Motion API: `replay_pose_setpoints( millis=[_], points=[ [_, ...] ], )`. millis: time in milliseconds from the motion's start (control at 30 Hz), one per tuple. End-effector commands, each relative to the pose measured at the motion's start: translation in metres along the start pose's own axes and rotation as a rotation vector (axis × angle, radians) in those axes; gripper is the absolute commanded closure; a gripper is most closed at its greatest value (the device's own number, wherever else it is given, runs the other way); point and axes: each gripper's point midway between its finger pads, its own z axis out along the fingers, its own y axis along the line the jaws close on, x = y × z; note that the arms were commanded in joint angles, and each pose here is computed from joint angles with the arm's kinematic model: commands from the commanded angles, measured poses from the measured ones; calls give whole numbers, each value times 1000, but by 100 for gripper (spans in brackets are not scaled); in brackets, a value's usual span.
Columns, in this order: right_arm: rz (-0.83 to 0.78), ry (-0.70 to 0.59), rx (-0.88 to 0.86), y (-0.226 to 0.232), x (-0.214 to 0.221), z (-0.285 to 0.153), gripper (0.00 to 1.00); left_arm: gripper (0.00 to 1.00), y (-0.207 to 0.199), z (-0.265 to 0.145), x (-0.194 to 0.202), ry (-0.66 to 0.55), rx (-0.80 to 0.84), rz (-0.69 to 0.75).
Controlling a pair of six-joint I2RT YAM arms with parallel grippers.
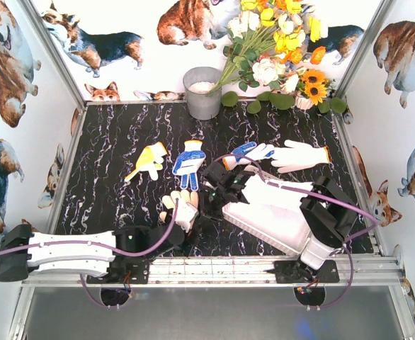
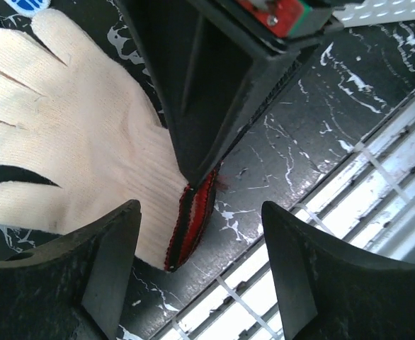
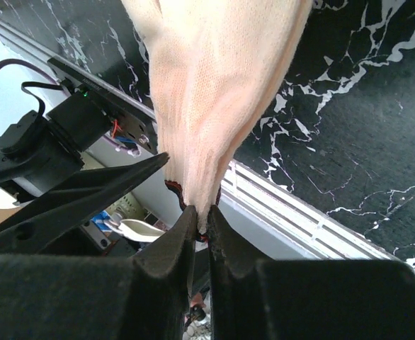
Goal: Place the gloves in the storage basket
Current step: Pick up the glove from the center of the board.
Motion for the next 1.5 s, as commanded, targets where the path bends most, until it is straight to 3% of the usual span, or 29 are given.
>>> replay_pose_setpoints(
  millis=[0,167,533,833,867,967,1067,1300,1467],
  points=[
    [-38,19,-71,27,-6,-8,94,35,3,7,-13,-54,-62,51],
    [-33,33,-82,30,-8,-10,94,36,9,12,-4,-24,-124,98],
    [-2,52,-123,35,-19,-24,94,52,-2,19,9,23,-190,229],
    [-19,31,-102,32,-22,-31,91,89,3,19,7,18,-304,238],
    [-25,15,-95,32,-23,-33,88,93,2,18,4,8,-305,215],
    [-40,-48,-74,30,-26,-43,68,99,-5,16,-2,-23,-265,130],
    [-23,-114,-31,21,-29,-50,53,100,-9,12,-6,-47,-215,26],
    [25,-268,-79,24,-34,-61,38,100,-16,11,-6,-47,-97,-165],
    [12,-364,-84,32,-30,-63,29,100,-13,13,-11,-50,-90,-221]
  ],
)
